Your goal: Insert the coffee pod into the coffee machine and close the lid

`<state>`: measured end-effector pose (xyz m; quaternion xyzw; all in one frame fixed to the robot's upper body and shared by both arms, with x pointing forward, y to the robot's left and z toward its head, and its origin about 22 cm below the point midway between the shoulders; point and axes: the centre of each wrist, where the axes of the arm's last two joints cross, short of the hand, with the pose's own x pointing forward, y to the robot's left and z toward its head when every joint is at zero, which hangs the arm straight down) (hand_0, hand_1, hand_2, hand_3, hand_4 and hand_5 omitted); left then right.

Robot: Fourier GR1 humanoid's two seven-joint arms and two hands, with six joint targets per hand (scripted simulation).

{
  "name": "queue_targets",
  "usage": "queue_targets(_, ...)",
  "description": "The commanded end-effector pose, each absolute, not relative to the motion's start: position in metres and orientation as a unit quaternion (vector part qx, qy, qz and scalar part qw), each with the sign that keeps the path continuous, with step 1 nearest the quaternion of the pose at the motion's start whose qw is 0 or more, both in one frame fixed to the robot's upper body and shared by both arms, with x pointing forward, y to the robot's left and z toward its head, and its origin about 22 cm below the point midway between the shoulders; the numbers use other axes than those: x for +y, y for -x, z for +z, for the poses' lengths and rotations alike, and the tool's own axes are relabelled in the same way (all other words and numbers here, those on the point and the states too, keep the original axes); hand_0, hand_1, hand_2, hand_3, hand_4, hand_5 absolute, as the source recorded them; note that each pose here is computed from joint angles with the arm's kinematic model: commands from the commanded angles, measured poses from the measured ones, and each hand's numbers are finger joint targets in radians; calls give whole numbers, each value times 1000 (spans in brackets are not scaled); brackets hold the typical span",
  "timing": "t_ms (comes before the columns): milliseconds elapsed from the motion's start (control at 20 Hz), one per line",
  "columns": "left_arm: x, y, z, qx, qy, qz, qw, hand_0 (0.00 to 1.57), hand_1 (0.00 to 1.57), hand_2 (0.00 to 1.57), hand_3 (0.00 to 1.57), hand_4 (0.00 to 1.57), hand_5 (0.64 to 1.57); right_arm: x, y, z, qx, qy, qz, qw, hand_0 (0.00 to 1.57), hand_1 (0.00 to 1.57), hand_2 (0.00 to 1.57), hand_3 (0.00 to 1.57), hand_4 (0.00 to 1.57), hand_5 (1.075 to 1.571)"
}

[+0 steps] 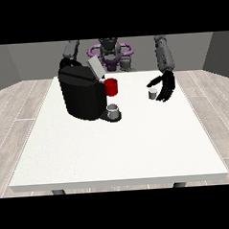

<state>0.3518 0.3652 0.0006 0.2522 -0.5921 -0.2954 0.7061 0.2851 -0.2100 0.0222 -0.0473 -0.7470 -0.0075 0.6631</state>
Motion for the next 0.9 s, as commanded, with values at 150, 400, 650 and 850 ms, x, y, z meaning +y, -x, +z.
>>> queue_targets(150, 351, -362, -3, -602, -296, -307, 675, 719, 719, 864, 649, 229, 1571, -197, -281, 22, -735, 49, -5, 676, 0, 0, 0, 0, 476, 1571)
queue_targets(400, 351, -365, -2, -616, -316, -313, 650, 836, 836, 974, 748, 380, 1571, -214, -302, 32, -747, 55, -17, 663, 0, 0, 0, 0, 491, 1571)
queue_targets(650, 351, -364, -9, -571, -340, -353, 659, 899, 899, 1011, 776, 309, 1571, -211, -293, 32, -742, 32, -11, 670, 0, 0, 0, 0, 492, 1571)
queue_targets(850, 365, -367, 1, -592, -347, -343, 641, 1174, 1174, 1286, 1183, 412, 1571, -196, -275, 17, -750, 16, -23, 661, 0, 0, 0, 0, 515, 1571)
